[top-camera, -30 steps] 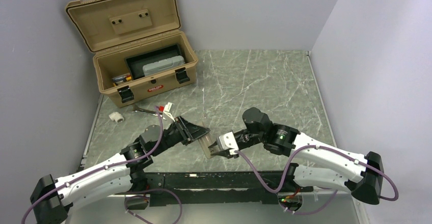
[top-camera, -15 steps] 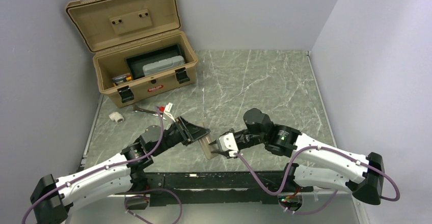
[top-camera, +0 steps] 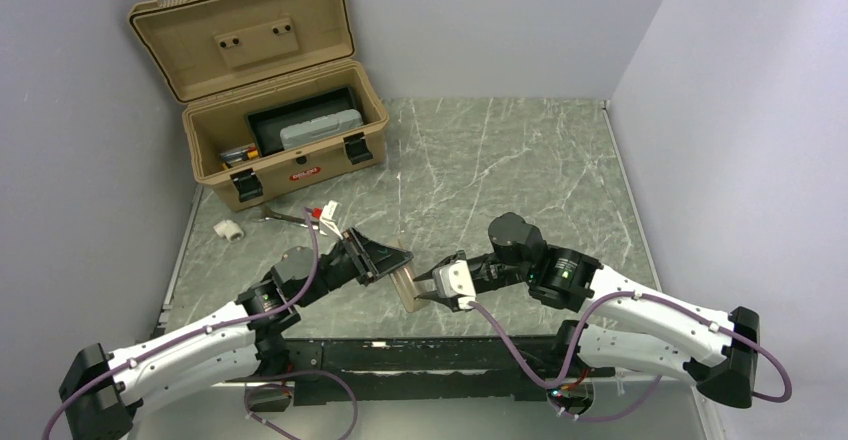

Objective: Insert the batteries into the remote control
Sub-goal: Remove the battery cover from the remote control.

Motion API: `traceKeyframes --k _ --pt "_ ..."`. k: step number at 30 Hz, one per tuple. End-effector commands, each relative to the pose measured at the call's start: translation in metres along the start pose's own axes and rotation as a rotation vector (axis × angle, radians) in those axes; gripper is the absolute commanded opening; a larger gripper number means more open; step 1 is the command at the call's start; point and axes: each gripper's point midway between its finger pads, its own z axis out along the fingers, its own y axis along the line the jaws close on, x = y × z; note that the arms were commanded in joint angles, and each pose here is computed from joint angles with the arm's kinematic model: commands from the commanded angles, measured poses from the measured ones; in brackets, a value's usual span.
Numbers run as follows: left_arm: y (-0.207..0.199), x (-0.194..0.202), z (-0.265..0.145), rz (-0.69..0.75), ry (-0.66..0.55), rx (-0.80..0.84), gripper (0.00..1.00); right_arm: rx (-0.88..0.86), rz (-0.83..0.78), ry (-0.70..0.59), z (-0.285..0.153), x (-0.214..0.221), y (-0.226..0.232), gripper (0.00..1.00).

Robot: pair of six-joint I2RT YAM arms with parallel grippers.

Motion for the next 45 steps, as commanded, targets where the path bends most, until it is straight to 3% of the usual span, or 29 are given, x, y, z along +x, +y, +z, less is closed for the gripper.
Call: traceKeyframes --k 1,45 --pt "-0.023 -0.004 -0.004 -0.012 -0.011 0.085 0.00 -0.028 -0.014 -0.049 -0.003 -0.016 0.002 0.35" --pt "-0.024 -0.003 -0.003 -0.016 -0.003 0.093 0.00 -0.024 0.003 -0.016 0.005 -0.001 0.002 0.36"
